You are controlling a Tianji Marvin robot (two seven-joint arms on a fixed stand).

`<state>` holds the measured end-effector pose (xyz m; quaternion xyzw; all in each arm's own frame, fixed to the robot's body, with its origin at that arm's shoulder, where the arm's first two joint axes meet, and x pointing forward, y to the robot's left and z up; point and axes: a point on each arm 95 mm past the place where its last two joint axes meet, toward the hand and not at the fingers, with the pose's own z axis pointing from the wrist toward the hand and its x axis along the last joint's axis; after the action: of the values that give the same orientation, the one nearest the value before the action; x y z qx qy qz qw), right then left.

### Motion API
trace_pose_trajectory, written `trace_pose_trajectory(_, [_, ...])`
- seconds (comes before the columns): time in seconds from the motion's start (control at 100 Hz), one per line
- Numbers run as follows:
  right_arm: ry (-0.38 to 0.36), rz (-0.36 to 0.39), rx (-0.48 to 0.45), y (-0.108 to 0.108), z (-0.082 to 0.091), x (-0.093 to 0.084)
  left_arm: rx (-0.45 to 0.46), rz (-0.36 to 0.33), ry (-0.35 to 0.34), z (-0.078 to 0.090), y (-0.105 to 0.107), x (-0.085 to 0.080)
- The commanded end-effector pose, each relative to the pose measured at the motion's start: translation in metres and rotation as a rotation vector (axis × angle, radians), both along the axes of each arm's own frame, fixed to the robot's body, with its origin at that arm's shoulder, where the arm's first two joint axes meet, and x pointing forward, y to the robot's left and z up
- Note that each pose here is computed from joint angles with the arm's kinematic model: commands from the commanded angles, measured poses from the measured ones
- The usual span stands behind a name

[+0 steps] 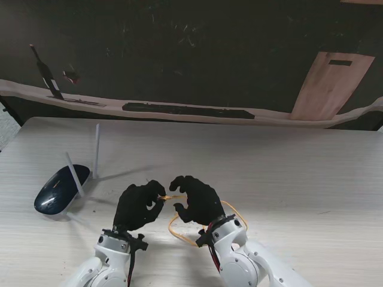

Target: Untangle the Ethernet cable and plug it into the router

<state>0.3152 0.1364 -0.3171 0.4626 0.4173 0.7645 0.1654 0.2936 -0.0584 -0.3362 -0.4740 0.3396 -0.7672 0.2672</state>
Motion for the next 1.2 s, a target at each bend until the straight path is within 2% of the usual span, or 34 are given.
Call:
trace_pose_trajectory(0.0, [-0.008, 0.007, -0.003, 0.006, -0.003, -0.003, -0.005, -0.002, 0.017, 0.0, -0.004, -0.002])
trace_pose_trajectory(0.21, [-0.116, 0.012, -0.032, 0.005, -0.005, 0.003, -0.007, 0.0, 0.025, 0.0, -0.004, -0.002])
trace_pose_trajectory(0.33, [-0.146, 0.016, -0.045, 0.005, -0.006, 0.004, -0.009, -0.001, 0.028, 0.0, -0.004, -0.002])
trace_pose_trajectory(1.19, [-0.162, 0.049, -0.063, 0.009, -0.01, 0.008, -0.015, -0.006, 0.036, 0.0, -0.005, -0.002])
